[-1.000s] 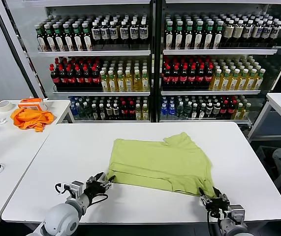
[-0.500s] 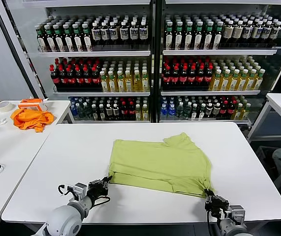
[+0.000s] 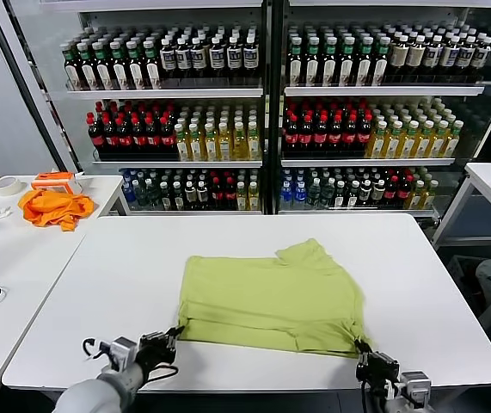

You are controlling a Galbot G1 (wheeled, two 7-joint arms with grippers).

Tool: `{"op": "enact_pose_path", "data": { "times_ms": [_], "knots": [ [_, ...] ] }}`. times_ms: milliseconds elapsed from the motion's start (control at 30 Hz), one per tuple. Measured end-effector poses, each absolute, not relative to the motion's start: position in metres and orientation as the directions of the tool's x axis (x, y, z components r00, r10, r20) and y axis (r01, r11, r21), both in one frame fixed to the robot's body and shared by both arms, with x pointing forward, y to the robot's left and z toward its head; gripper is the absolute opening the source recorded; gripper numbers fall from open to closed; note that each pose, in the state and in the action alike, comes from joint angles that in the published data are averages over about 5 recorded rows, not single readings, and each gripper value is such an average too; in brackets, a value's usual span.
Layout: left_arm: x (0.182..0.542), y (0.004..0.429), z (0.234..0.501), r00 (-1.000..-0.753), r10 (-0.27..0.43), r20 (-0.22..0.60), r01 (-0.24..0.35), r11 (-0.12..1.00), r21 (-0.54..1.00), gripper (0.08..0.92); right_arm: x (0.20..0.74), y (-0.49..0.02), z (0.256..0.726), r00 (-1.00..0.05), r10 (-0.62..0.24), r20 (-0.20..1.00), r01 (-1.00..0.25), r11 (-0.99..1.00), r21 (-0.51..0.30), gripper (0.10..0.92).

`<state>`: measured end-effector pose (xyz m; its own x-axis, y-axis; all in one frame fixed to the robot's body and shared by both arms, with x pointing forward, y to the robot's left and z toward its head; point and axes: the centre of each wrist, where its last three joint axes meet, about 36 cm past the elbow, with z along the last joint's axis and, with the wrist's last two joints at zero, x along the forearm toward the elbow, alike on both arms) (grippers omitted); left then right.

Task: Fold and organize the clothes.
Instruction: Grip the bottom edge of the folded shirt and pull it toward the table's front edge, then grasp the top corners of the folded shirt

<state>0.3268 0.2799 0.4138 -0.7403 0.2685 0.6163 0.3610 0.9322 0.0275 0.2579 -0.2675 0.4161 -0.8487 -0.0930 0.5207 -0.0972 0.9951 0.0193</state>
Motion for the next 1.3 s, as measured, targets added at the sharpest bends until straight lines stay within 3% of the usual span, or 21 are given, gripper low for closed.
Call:
{"op": "enact_pose_path", "data": {
  "times_ms": [300, 433, 767, 1067, 1300],
  "knots": [
    [0.304, 0.294, 0.423, -0.739, 0.243, 0.629, 0.343, 0.938, 0.041, 0.083, 0.237, -0.260, 0.425, -0.836, -0.102, 0.539, -0.115, 0.993, 0.009, 0.119],
    [0.299, 0.292, 0.431, -0.738, 0.246, 0.628, 0.353, 0.934, 0.049, 0.120, 0.232, -0.260, 0.433, -0.841, -0.097, 0.533, -0.120, 0.993, -0.009, 0.207],
    [0.297, 0.289, 0.461, -0.769, 0.264, 0.582, 0.371, 0.926, 0.070, 0.400, 0.238, -0.258, 0.468, -0.875, -0.109, 0.472, -0.143, 0.989, -0.037, 0.501],
    [0.323, 0.291, 0.473, -0.801, 0.287, 0.525, 0.371, 0.926, 0.061, 0.660, 0.301, -0.257, 0.477, -0.910, -0.136, 0.393, -0.159, 0.987, -0.027, 0.765],
    [0.370, 0.289, 0.462, -0.822, 0.297, 0.486, 0.364, 0.930, 0.048, 0.814, 0.378, -0.249, 0.466, -0.921, -0.145, 0.361, -0.155, 0.988, 0.003, 0.822]
  ]
}}
